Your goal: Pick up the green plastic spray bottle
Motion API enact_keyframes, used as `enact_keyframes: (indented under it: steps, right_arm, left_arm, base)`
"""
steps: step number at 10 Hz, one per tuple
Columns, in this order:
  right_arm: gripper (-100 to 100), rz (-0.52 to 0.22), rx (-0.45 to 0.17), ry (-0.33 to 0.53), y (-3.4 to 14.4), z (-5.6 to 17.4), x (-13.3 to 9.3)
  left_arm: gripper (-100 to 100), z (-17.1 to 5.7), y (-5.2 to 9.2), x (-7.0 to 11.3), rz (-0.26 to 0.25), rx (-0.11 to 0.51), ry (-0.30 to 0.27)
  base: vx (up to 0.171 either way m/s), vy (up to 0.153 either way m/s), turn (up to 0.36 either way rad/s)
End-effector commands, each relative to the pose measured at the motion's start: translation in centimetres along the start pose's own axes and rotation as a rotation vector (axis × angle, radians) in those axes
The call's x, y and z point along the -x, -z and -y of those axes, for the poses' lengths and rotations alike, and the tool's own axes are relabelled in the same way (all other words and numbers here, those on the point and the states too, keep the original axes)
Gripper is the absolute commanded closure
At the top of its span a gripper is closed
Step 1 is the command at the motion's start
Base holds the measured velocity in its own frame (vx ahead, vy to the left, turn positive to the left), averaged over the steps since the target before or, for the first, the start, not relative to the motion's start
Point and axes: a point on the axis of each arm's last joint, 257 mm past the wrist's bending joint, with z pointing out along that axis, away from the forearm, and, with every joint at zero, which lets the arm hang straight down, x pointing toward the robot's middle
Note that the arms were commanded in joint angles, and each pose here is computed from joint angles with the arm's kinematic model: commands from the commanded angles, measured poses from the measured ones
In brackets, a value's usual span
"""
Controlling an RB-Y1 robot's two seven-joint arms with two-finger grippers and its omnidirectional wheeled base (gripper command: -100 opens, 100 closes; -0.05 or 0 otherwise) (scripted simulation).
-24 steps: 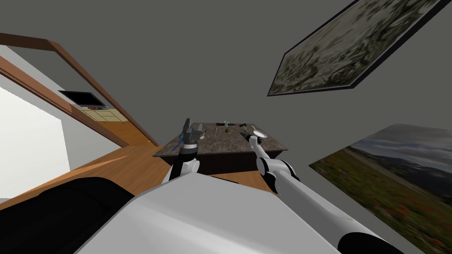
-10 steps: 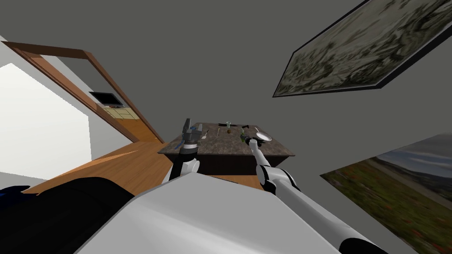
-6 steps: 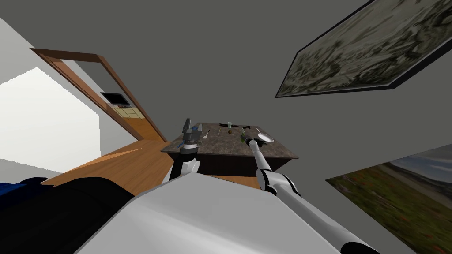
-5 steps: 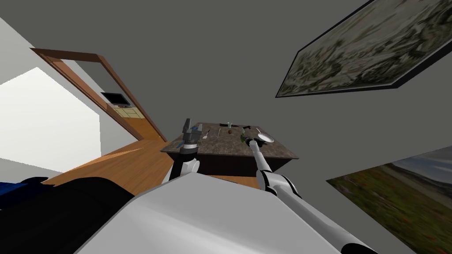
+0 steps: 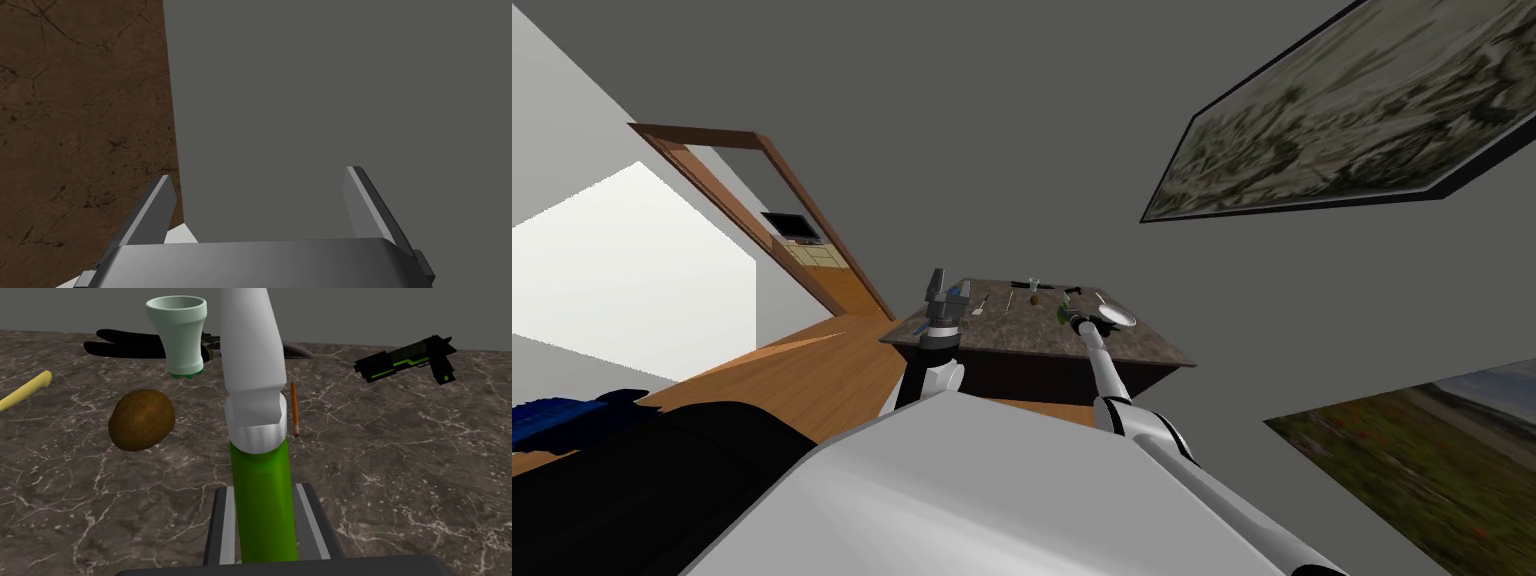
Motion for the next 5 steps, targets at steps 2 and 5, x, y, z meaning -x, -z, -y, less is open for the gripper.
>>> enact_keyframes:
  steps: [2,5]
  right_arm:
    - [100,0.029,0.014,-0.022,1.6,-0.2,2.1]
    - [100,0.045,0.022,-0.042,2.7,-0.2,3.0]
  left_arm:
    - [0,0.0,0.0,0.0,0.0,0.0,0.0]
    - [0,0.0,0.0,0.0,0.0,0.0,0.0]
  base:
    - [0.032,-0.029,0.182]
    - [0.015,-0.014,0.05]
